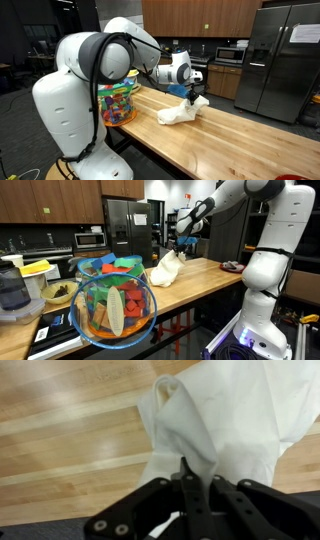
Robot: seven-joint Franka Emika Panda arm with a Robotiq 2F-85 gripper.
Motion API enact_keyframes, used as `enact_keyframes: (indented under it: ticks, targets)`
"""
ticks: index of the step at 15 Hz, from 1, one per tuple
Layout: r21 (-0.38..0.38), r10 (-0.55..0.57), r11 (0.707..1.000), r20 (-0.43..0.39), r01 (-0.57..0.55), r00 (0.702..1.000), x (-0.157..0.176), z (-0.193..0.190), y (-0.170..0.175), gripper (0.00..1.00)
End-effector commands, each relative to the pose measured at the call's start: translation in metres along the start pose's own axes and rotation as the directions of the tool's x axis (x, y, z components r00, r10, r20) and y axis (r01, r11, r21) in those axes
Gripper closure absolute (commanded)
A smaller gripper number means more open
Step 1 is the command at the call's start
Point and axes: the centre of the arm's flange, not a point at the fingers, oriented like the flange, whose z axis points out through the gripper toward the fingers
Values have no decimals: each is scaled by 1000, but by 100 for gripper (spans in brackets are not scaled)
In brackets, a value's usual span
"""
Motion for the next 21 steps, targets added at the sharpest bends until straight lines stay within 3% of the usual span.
enact_keyframes:
  ticks: [1,5,8,14,18,21]
  targets:
    - [5,-50,999,7,50,999,-3,-2,-47,99]
    - [17,-166,986,9,166,986,-30,2,-88,99]
    - [16,-192,981,31,191,981,-44,15,-88,99]
    - [-9,-35,999,81,36,996,-25,38,-23,99]
    - [-30,79,997,88,-77,993,-6,42,26,99]
    - [-26,129,991,77,-128,989,8,36,41,99]
